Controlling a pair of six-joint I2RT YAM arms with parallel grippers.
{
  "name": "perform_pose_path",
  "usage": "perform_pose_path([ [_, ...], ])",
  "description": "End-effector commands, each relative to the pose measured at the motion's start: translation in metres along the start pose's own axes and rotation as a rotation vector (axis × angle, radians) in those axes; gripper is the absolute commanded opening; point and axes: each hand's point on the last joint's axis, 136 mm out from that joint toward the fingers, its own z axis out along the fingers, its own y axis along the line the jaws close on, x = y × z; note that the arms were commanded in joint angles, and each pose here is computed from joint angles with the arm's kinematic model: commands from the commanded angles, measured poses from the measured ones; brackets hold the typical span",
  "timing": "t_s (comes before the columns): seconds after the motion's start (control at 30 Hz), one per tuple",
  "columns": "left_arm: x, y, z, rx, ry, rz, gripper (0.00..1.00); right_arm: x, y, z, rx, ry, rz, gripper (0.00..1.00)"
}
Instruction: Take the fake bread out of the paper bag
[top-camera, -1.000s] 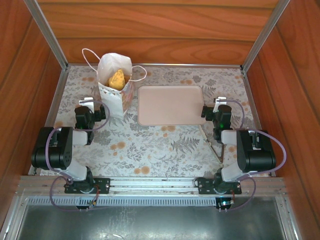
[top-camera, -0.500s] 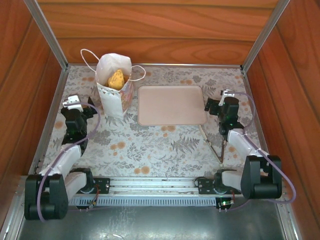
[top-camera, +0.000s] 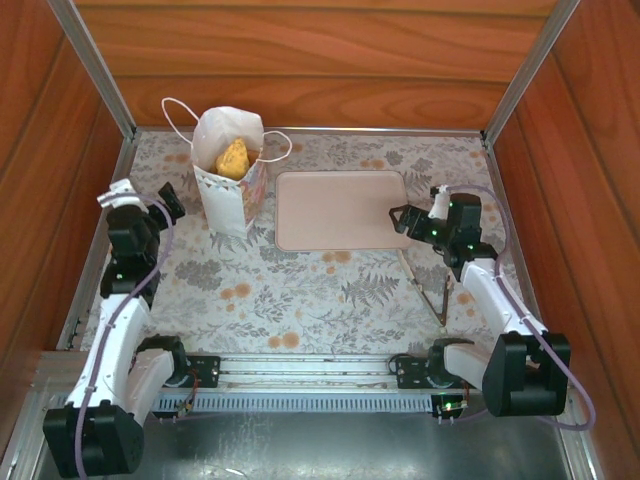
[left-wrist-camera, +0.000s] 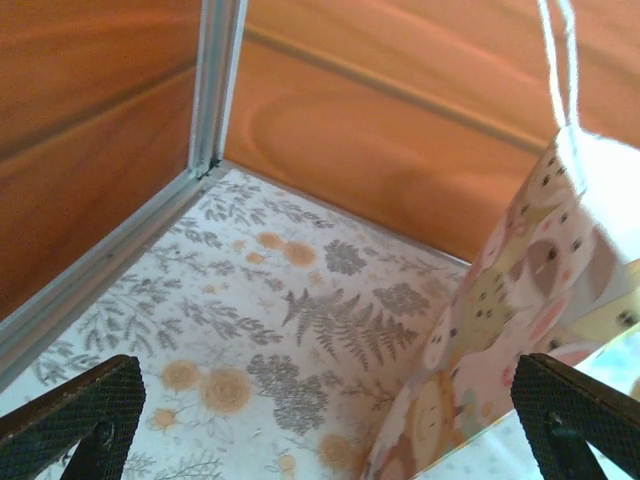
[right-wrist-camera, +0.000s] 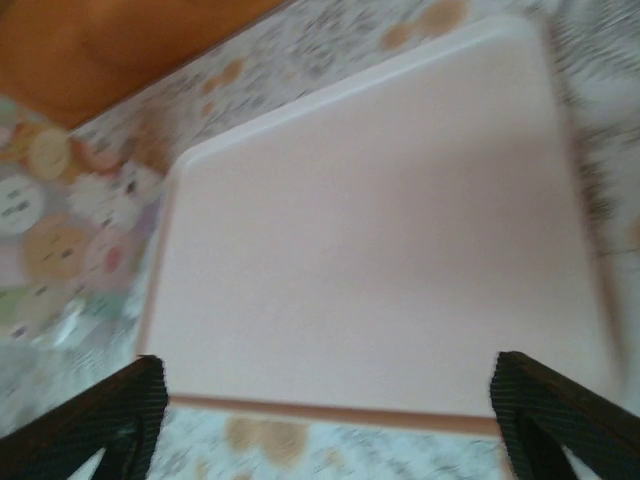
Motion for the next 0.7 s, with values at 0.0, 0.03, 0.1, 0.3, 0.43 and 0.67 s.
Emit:
perform_pose_path([
  [0.0,0.002,-0.01,-0.001,0.015,0.158,-0.025,1.0,0.01,0.043,0.0,-0.228,0.128,0.122,0.82],
  [0.03,-0.001,-0.016,0.001,0.028,0.181,-0.026,1.0,0.011,0.048,0.001,-0.24,0.141,0.135,0.81],
  [0.1,-0.006,-0.028,0.004,0.064,0.232,-0.033,1.0,0.013,0.055,0.005,-0.249,0.155,0.133,0.81],
  [0.3,-0.022,-0.048,0.003,0.174,0.259,-0.086,1.0,0.015,0.085,0.011,-0.276,0.2,0.087,0.78],
  [0.43,-0.027,-0.06,0.005,0.274,0.322,-0.198,0.98,0.017,0.108,0.013,-0.309,0.213,0.057,0.76],
  [0.67,-0.045,-0.07,0.016,0.367,0.391,-0.344,0.91,0.002,0.174,0.015,-0.459,0.2,0.02,0.72],
])
